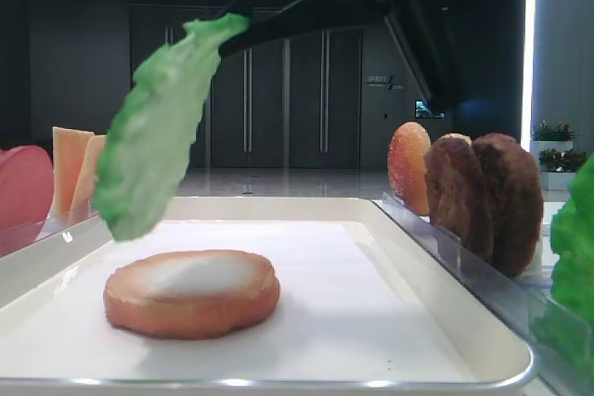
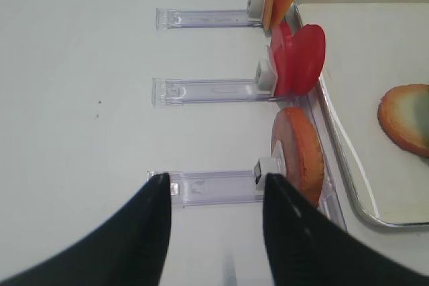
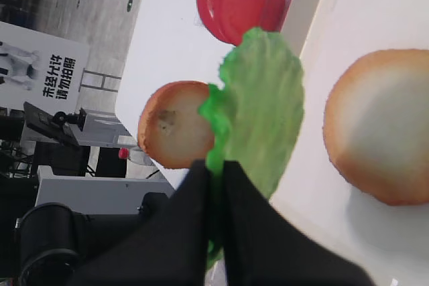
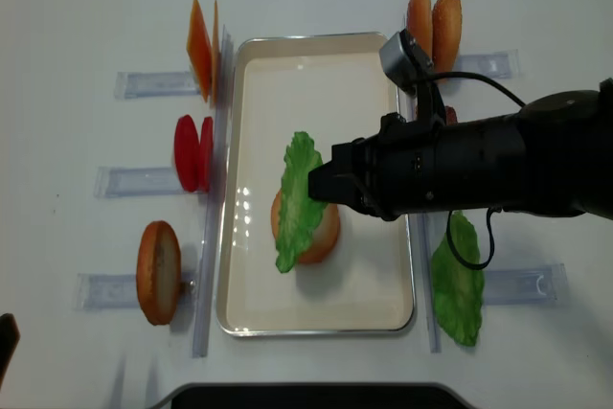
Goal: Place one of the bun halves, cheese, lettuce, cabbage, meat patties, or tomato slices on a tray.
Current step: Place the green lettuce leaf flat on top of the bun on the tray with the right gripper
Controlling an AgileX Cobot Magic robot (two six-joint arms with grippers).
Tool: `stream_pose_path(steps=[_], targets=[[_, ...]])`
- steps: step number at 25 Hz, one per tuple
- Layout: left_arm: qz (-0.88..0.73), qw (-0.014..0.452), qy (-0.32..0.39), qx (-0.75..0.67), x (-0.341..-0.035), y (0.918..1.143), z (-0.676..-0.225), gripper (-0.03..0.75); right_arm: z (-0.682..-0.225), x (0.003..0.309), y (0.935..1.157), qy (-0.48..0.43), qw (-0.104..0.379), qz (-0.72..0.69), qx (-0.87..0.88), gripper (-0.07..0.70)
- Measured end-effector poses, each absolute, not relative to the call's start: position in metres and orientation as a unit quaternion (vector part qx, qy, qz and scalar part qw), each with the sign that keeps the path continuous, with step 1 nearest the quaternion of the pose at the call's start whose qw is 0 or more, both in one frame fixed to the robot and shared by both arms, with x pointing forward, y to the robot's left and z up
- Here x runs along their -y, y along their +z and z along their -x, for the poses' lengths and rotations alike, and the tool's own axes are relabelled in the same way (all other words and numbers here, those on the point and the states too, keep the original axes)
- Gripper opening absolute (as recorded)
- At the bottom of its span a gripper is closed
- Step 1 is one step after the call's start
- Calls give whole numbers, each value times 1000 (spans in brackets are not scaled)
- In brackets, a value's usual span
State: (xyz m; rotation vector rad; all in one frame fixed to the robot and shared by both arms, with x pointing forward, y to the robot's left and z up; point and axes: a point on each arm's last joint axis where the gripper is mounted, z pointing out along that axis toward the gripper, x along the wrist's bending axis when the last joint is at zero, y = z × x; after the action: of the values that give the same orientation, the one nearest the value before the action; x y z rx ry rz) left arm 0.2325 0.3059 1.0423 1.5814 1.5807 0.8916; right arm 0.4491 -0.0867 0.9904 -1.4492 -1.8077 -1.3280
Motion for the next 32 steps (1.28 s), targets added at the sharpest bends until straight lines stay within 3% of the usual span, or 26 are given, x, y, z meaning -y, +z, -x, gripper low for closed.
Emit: stream_pose_path(steps=[9,19,32], targets=[[-613,359,346,-613,-306,1042,-233,341,-455,82,963,-447,245,550,662,15],[-613,359,346,-613,-306,1042,-233,332,-452,81,965,-448,269,546,655,15],[-613,359,346,-613,-306,1042,-233,259,-450,79,967,-452,283,535,656,15]])
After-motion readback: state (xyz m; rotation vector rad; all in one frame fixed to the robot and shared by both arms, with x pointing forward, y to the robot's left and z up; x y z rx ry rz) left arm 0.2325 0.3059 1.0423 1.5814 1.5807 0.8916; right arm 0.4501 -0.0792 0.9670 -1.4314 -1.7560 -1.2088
